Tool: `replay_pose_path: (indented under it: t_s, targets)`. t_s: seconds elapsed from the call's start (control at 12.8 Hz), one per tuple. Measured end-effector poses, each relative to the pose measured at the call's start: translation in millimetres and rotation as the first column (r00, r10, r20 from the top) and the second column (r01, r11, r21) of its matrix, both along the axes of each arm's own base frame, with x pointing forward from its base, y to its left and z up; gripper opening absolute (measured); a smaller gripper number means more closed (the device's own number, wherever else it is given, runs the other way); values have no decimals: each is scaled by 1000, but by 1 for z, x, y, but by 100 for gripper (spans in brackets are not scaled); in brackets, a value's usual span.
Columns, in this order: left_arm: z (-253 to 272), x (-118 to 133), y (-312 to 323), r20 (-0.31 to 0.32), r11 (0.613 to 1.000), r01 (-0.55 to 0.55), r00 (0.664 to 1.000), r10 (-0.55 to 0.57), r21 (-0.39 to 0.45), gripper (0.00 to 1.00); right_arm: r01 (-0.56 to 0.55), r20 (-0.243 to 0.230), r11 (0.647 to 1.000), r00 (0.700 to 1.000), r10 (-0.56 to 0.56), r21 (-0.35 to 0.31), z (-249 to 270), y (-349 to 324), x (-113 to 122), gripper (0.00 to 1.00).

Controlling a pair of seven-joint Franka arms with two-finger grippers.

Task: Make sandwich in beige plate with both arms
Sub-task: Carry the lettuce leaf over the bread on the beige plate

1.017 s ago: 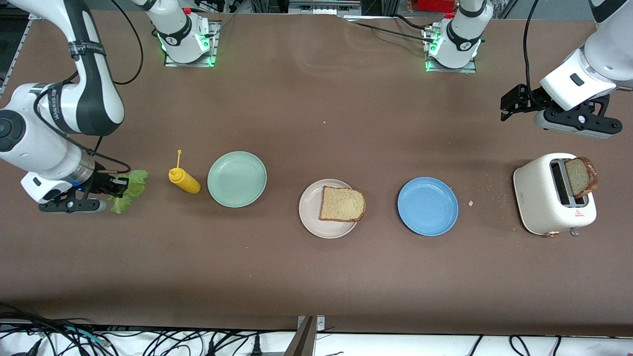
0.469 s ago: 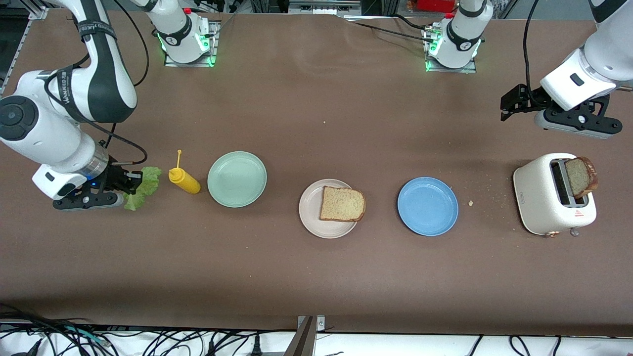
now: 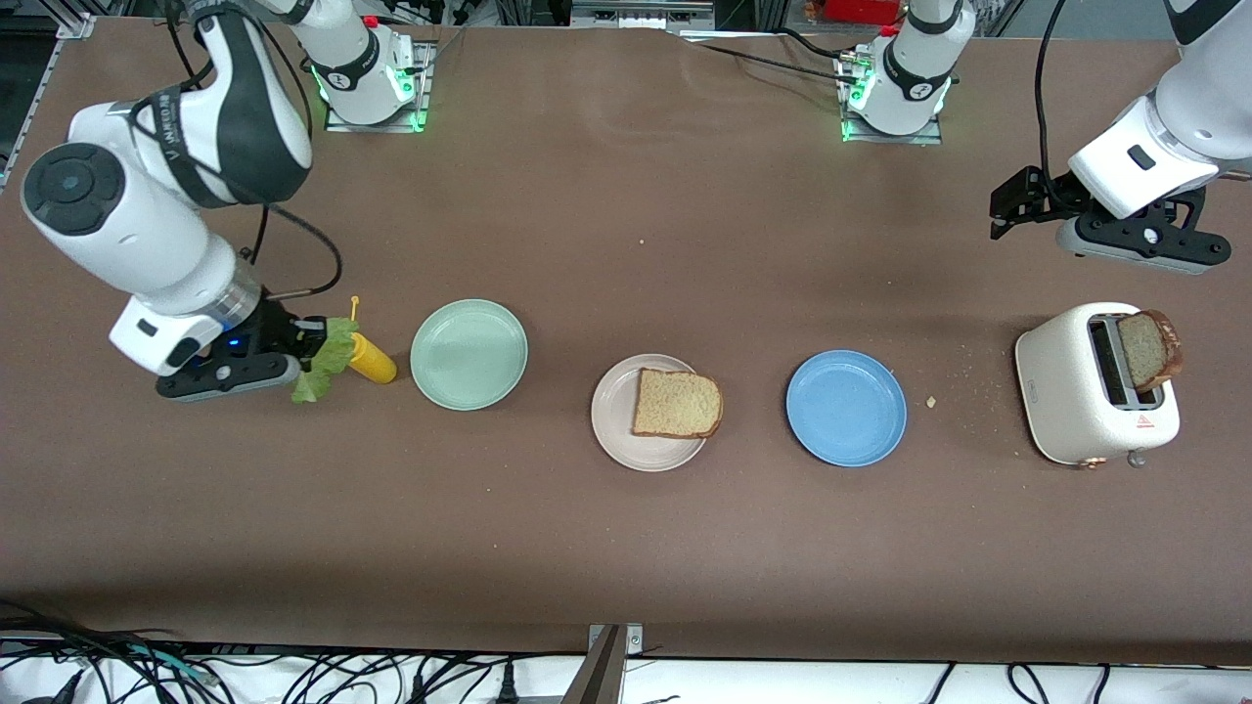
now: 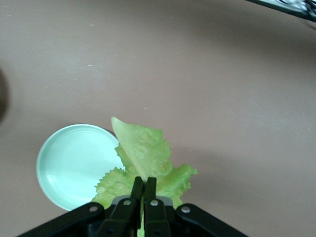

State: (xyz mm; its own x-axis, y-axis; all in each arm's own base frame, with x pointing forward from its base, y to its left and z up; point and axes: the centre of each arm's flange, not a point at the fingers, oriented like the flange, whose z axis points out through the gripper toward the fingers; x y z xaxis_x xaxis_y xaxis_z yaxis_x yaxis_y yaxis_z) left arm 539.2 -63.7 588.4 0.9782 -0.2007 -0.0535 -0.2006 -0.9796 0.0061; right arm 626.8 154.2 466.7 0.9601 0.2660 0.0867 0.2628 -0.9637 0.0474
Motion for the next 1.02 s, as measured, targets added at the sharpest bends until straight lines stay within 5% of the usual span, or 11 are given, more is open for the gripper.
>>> replay_pose_path:
  t_s: [0.63, 1.02]
  targets:
    - [0, 0, 0, 0, 1000, 0, 1000, 0, 0, 100, -167, -41, 985, 985, 169, 53, -25, 125, -31, 4]
    - [0, 0, 0, 0, 1000, 0, 1000, 0, 0, 100, -227, -32, 963, 972, 233, 145, -53, 205, -35, 4]
